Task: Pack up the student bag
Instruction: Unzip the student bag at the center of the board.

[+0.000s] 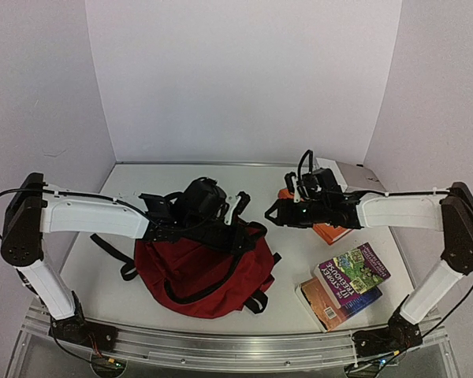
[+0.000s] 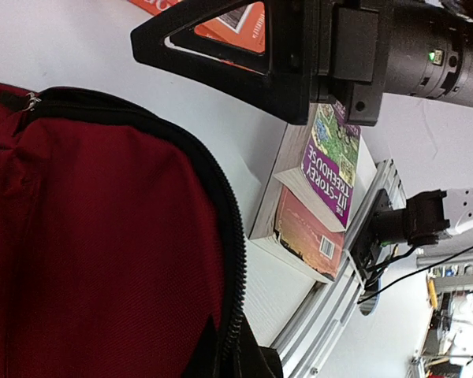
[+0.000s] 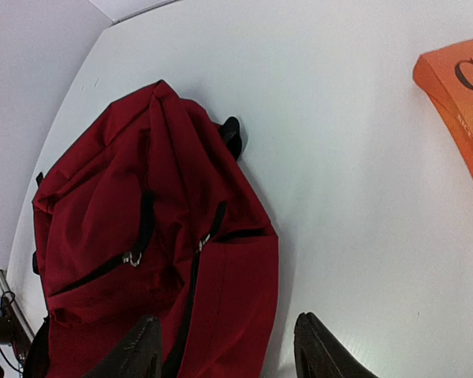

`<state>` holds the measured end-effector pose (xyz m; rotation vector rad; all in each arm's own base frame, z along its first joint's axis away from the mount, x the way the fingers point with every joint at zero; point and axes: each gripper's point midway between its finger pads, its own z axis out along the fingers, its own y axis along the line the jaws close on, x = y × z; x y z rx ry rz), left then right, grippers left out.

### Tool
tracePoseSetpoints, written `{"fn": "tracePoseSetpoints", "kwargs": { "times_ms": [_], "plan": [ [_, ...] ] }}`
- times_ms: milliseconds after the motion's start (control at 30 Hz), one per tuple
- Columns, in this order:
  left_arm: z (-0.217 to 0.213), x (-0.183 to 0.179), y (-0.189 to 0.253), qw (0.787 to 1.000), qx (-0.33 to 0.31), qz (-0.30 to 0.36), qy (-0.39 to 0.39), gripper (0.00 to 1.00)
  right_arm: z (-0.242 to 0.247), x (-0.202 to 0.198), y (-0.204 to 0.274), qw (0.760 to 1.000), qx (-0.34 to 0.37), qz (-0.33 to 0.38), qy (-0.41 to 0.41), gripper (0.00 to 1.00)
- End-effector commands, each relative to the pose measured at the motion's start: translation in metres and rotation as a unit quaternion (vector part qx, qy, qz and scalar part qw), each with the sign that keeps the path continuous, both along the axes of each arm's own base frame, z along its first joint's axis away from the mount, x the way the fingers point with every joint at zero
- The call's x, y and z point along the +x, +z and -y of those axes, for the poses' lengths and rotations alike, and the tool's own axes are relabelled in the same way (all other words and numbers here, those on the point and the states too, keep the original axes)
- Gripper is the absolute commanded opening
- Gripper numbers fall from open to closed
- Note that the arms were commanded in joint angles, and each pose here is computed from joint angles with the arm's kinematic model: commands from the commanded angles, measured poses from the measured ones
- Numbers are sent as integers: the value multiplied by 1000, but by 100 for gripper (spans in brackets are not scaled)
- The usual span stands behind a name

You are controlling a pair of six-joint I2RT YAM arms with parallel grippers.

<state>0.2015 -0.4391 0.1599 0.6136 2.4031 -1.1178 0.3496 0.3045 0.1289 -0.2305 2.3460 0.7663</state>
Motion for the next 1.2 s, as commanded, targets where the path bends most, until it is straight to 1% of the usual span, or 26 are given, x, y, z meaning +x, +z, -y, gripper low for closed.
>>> {"fn": "tracePoseSetpoints", "kwargs": {
  "times_ms": [0,67,100,167,233,367,500,600,900,1000,1167],
  "plan": [
    [25,4,32,998,-46,24,-36,24,18,-22,5,999,9,-28,-29,58],
    [22,2,26,999,-30,22,-40,38,22,-27,10,999,14,-28,-33,58],
    [20,1,22,999,-19,20,-43,44,24,-29,10,999,14,-29,-35,58],
    [15,-2,14,999,1,13,-46,51,27,-31,13,999,13,-26,-38,59],
    [10,-6,8,999,14,8,-47,55,28,-31,14,999,13,-26,-38,59],
    [-2,-9,10,999,17,10,-40,56,26,-29,12,999,10,-29,-36,59],
    [-10,-9,14,999,18,15,-28,51,23,-28,8,999,6,-35,-32,59],
    [-13,-10,16,999,17,15,-26,51,22,-28,5,999,4,-37,-29,59],
    [-25,-11,17,999,30,22,-15,44,22,-27,4,999,2,-39,-30,59],
    [-28,-11,18,999,33,24,-13,37,22,-27,5,999,2,-39,-29,59],
    [-28,-12,18,999,33,22,-16,15,22,-27,7,999,3,-38,-29,59]
  ]
}}
